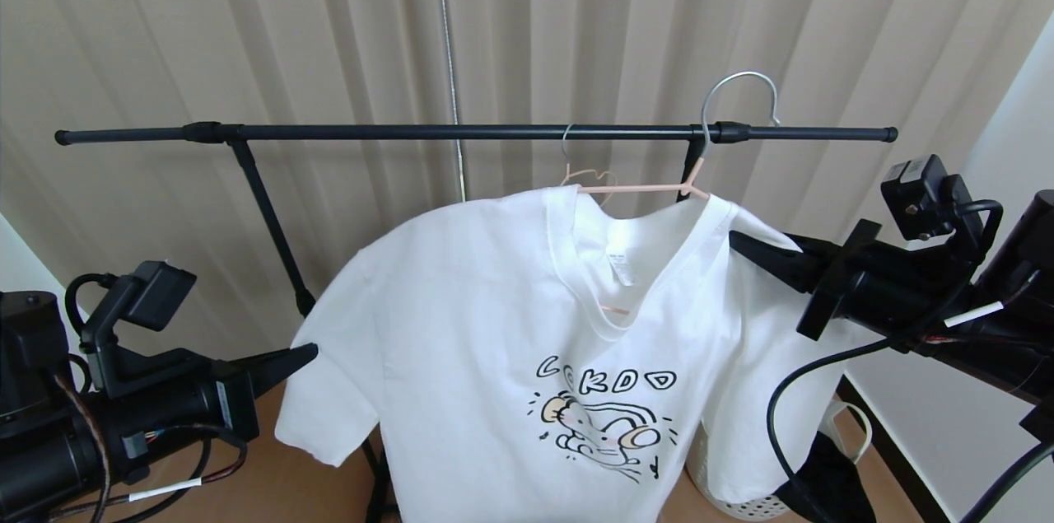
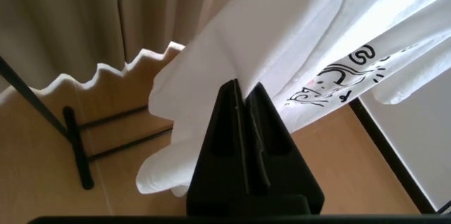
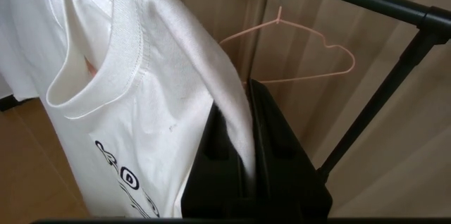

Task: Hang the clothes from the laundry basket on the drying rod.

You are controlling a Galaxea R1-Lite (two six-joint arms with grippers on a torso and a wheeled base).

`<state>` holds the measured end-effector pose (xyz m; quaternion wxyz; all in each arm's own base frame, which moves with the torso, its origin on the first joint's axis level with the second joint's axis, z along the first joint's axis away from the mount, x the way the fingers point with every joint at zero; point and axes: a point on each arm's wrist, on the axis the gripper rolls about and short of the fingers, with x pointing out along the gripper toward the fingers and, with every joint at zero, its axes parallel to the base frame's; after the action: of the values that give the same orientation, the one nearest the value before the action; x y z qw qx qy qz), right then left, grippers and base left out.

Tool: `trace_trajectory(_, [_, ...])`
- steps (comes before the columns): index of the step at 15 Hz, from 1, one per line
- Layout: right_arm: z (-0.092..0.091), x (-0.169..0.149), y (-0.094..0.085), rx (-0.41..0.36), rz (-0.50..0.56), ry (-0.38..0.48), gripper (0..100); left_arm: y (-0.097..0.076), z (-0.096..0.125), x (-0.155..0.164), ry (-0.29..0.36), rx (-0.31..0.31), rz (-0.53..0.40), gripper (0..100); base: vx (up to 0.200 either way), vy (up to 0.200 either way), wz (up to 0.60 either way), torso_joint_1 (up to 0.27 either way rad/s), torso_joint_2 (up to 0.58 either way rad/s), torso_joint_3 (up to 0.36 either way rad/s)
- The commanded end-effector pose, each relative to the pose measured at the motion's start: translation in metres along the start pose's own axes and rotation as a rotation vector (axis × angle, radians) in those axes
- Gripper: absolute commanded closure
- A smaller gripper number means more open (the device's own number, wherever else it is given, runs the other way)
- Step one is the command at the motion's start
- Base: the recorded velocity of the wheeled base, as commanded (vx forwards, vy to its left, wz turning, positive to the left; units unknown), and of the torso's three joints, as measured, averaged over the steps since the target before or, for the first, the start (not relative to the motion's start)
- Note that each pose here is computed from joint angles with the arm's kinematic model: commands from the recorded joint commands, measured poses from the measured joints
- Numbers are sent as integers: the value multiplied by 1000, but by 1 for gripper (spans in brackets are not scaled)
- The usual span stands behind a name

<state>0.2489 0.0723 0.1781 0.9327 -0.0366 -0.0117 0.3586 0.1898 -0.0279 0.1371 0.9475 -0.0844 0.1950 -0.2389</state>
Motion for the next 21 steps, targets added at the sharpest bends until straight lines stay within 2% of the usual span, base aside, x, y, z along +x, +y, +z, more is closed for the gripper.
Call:
trace_trajectory(1, [0,0,0,0,1,1,100,0,-2,0,6,-4,1,100,0,0,0,0,0,0])
trace_trajectory(2, [0,0,0,0,1,1,100,0,-2,0,8,-5,1,0,0,0,0,0,0,0])
trace_trajectory(5, [-1,0,0,0,1,4,100,-1,-2,-1,7,-2,-6,0,0,0,0,0,0,0])
trace_trajectory(8, [-5,1,0,5,2,16,100,-10,12,-5,-57,34,-45,0,0,0,0,0,0,0])
trace_trajectory(10, [-8,2,1,11,8,27,100,-19,33,-7,-116,67,-79,0,0,0,0,0,0,0])
trace_trajectory(13, [-13,4,2,3,14,43,100,-35,60,-11,-109,82,-126,0,0,0,0,0,0,0])
trace_trajectory(14, [-17,5,3,-9,36,57,100,-49,88,-13,-106,97,-162,0,0,0,0,0,0,0])
trace_trajectory(15, [-19,4,4,-7,56,60,100,-54,101,-13,-116,106,-179,0,0,0,0,0,0,0])
trace_trajectory(17, [-20,4,7,-7,75,65,100,-69,117,-12,-87,139,-225,0,0,0,0,0,0,0])
trace_trajectory(18, [-22,6,12,-4,94,70,100,-75,121,-9,-36,181,-243,0,0,0,0,0,0,0])
trace_trajectory(20, [-25,9,18,2,121,84,100,-86,122,0,18,257,-281,0,0,0,0,0,0,0])
trace_trajectory(21, [-27,11,20,4,132,89,100,-97,120,11,54,293,-326,0,0,0,0,0,0,0])
